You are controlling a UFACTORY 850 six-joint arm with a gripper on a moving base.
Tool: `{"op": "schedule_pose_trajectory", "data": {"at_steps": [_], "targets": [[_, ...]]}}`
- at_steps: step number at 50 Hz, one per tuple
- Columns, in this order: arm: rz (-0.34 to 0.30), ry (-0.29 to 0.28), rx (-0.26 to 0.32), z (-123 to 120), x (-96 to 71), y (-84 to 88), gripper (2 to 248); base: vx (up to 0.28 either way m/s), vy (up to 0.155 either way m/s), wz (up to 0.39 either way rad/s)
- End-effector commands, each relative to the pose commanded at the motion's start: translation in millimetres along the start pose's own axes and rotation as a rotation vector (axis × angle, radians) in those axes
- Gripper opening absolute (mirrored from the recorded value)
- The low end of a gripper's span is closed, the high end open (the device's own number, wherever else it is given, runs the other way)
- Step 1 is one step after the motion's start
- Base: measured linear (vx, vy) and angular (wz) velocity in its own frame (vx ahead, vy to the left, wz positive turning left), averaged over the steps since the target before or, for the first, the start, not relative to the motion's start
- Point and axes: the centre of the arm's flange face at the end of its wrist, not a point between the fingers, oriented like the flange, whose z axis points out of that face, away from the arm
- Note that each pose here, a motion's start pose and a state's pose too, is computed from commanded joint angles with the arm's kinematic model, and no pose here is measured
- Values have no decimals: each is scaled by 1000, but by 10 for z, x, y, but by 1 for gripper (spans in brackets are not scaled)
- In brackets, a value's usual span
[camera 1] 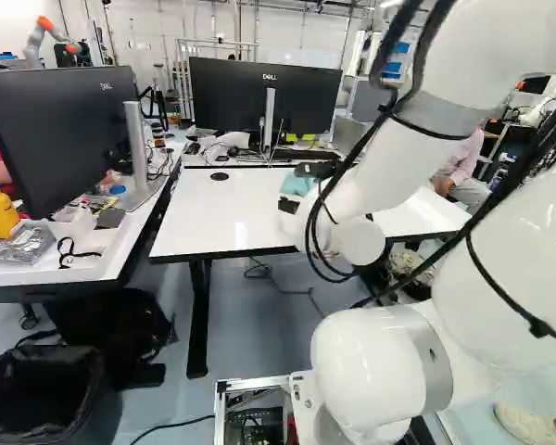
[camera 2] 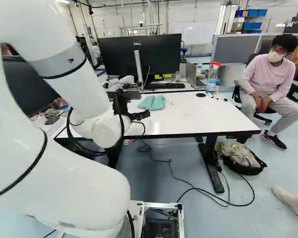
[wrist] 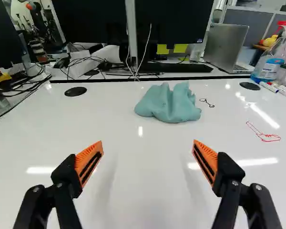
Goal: Clean the table with the green towel
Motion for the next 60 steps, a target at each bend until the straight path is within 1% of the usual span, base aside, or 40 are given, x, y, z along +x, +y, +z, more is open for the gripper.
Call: {"op": "schedule_pose_trajectory", "data": {"at_steps": [20, 43, 60], "targets": [[5, -7, -15, 386, 168, 53, 247, 0, 0, 0], [14, -6, -39, 833, 336, 162, 247, 0, 0, 0], [22, 30, -64, 1081, 559, 285, 247, 0, 0, 0]]}}
